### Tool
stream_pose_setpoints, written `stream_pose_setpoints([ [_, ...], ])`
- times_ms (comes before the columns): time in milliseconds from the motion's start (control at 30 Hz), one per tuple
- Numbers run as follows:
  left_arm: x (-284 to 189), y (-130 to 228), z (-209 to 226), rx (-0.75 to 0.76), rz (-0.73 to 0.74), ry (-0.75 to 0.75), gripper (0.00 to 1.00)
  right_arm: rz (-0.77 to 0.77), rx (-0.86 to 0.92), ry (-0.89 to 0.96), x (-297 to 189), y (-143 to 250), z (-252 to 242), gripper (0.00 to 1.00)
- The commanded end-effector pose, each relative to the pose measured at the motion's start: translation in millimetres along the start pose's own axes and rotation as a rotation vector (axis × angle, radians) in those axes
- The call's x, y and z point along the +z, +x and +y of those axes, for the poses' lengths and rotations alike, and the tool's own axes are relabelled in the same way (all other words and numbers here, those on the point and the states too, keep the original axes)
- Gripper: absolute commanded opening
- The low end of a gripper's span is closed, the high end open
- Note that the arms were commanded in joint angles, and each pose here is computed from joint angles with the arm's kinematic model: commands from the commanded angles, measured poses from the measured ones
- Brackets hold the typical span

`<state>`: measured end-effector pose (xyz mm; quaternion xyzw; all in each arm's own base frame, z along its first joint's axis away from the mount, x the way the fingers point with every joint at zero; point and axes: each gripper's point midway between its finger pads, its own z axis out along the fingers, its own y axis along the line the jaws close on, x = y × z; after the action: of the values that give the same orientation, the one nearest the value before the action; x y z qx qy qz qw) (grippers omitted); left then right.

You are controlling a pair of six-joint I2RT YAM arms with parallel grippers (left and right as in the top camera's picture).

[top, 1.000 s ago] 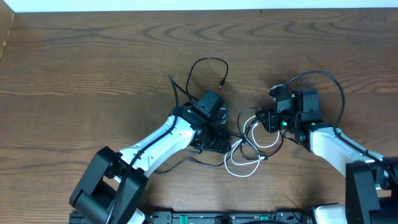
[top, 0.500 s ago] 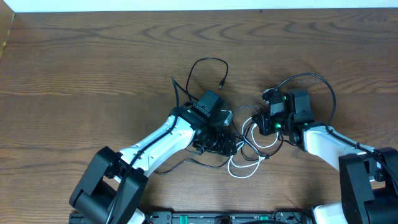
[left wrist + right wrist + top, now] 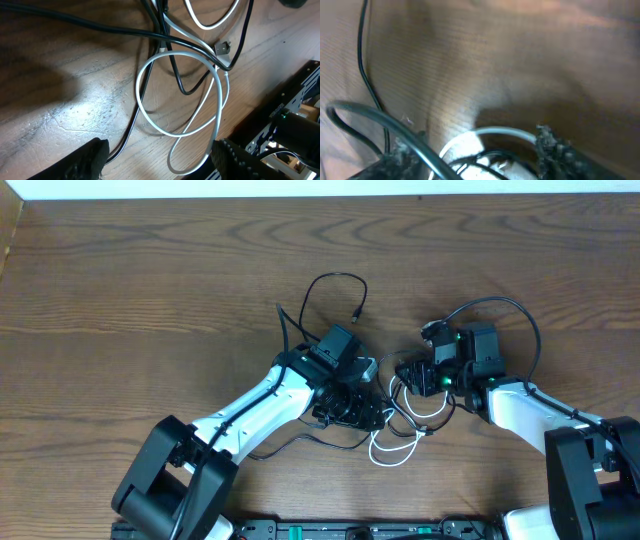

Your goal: Untangle cables

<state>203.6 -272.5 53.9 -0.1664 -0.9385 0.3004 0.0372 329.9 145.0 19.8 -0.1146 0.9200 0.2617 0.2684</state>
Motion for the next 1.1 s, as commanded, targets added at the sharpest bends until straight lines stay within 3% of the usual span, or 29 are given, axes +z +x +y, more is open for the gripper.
stream_pose_setpoints([
  [0,5,6,3,0.013,0.025,0.006,0.71,-0.024,-0.02,0.02,3,-6,-1,0.67],
  [133,5,7,3,0.012,0.025,0.005,0.71,-0.057,-0.035,0.028,2,-15,-2,0.65],
  [200,5,6,3,0.013,0.024,0.005,0.71,-0.057,-0.038,-0.014,2,-15,5,0.55],
  [267,5,6,3,0.013,0.024,0.005,0.71,-0.048,-0.038,-0.063,2,-13,14,0.35],
  [433,5,6,3,0.013,0.022,0.003,0.71,-0.036,-0.037,-0.109,2,-10,21,0.15],
  [533,5,7,2,0.007,0.026,0.01,0.71,-0.028,-0.025,-0.03,3,-8,7,0.01],
  [767,4,11,-9,0.001,0.049,0.071,0.72,0.023,0.005,0.093,2,6,-14,0.01],
  [833,4,12,-14,0.002,0.059,0.1,0.83,0.027,0.007,0.088,2,7,-13,0.01],
  [900,3,13,-20,0.007,0.067,0.138,0.86,0.031,0.009,0.083,2,8,-13,0.04],
  [1067,3,11,-24,0.018,0.062,0.158,0.86,0.034,0.01,0.083,2,9,-13,0.05],
])
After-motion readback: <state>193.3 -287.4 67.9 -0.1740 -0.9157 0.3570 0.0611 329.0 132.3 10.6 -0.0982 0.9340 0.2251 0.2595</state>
